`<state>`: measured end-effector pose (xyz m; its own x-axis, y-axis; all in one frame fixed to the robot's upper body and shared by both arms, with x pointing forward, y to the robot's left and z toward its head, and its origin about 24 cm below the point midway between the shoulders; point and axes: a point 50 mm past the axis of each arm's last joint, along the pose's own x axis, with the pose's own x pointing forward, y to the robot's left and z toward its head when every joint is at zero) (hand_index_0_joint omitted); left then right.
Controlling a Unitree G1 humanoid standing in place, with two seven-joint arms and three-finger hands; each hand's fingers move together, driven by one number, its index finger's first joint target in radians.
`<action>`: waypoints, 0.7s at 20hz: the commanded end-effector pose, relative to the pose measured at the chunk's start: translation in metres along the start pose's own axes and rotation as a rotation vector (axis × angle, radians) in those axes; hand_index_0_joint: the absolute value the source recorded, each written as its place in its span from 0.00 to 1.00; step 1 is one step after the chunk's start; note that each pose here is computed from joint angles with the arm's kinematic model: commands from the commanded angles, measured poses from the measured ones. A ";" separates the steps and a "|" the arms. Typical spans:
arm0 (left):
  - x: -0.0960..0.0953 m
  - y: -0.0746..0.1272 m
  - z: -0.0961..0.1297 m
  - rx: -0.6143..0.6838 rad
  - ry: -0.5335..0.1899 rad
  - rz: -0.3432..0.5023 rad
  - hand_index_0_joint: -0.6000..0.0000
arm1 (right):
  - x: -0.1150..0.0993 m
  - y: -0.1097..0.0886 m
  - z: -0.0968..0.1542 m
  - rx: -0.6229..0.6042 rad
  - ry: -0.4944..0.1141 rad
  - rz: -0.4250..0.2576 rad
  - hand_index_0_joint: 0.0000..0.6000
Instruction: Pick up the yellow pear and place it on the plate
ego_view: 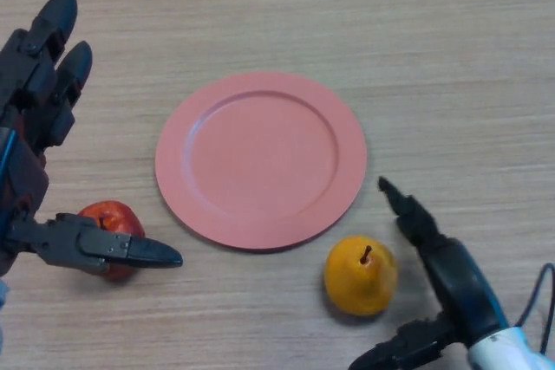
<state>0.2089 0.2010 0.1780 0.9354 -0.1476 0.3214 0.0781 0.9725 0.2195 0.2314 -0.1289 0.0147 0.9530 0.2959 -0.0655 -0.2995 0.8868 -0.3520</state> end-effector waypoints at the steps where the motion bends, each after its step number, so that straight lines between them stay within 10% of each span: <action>1: -0.001 0.008 0.027 0.117 -0.166 0.032 1.00 | 0.009 -0.007 0.029 0.026 -0.188 -0.087 0.00; 3: -0.001 0.009 0.026 0.116 -0.170 0.042 1.00 | 0.009 -0.002 0.030 0.042 -0.154 -0.065 0.00; 8: -0.005 0.014 0.023 0.100 -0.197 0.079 1.00 | 0.010 -0.007 0.028 0.043 -0.083 -0.114 0.97; 14: -0.004 0.016 0.021 0.111 -0.211 0.101 1.00 | 0.021 -0.014 0.047 0.027 -0.119 -0.147 1.00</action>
<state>0.2106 0.2065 0.1686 0.9375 -0.1118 0.3294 0.0382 0.9743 0.2220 0.2450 -0.1198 0.0284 0.9746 0.1944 -0.1110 -0.2220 0.9033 -0.3671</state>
